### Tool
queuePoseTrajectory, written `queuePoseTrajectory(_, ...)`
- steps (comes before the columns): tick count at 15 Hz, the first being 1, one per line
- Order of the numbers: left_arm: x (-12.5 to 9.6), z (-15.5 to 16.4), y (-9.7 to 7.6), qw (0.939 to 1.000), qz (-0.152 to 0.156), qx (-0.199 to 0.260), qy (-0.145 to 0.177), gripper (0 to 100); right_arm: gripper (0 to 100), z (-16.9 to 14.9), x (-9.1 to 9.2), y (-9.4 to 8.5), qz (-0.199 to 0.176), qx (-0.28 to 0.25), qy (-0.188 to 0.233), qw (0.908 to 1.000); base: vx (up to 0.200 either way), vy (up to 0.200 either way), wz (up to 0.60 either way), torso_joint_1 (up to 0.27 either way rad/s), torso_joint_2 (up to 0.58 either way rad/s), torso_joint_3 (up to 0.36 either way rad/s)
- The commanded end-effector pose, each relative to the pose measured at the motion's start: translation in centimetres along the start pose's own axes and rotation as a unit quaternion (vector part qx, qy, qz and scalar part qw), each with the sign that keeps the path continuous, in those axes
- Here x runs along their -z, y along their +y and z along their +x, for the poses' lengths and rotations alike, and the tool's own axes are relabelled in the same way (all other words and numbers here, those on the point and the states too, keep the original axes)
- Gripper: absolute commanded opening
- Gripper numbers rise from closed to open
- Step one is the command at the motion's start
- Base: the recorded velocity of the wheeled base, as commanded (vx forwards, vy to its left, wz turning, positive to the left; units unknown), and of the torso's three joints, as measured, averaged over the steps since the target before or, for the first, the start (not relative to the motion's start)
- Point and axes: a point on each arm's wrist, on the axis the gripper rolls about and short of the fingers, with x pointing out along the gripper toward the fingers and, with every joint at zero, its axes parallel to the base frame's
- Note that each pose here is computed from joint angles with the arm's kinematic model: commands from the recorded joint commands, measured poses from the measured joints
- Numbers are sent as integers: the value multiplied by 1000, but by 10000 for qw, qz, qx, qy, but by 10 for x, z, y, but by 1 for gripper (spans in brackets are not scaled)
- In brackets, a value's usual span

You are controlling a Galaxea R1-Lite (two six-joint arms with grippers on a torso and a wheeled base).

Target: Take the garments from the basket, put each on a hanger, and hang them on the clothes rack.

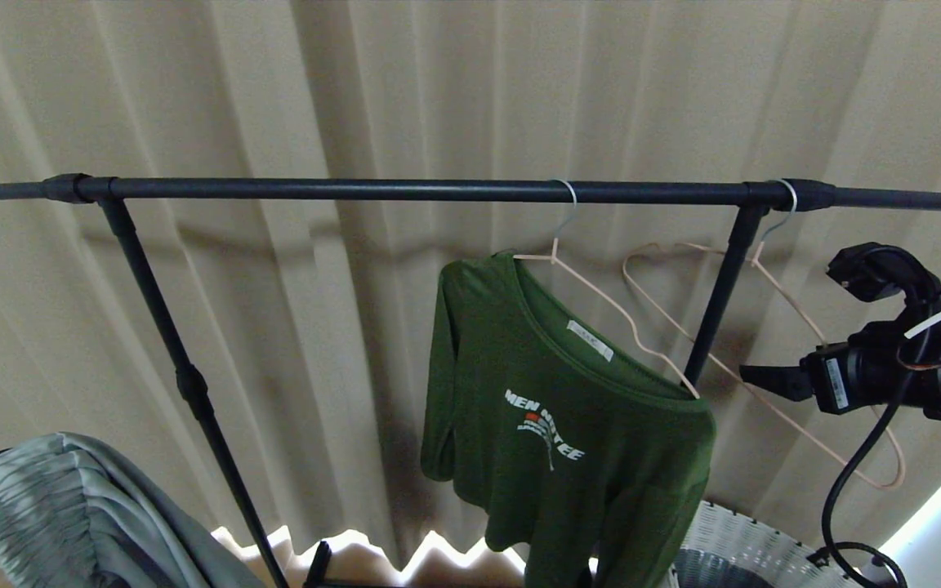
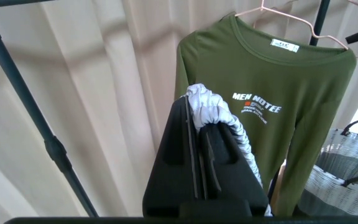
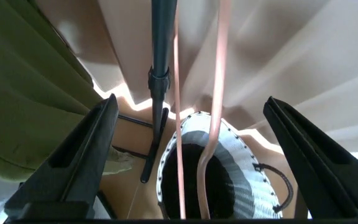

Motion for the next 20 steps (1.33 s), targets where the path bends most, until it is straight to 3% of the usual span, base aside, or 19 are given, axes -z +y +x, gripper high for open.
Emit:
queuePoseTrajectory(1, 0, -1, 0, 10000, 2, 0, -14, 0, 0, 2, 1, 0, 5, -8, 31, 10000, 0, 0, 0, 0, 0, 0)
queuePoseTrajectory(12, 1, -1, 0, 10000, 1, 0, -6, 0, 0, -13, -1, 0, -11, 71, -176, 9998, 0, 0, 0, 0, 0, 0)
queuePoseTrajectory(17, 1, -1, 0, 10000, 1, 0, -6, 0, 0, -38, 2, 0, 9, 437, -704, 9966, 0, 0, 0, 0, 0, 0)
queuePoseTrajectory(20, 1, -1, 0, 10000, -1, 1, 1, 0, 0, -56, 15, 1, 29, 619, -898, 9940, 0, 0, 0, 0, 0, 0)
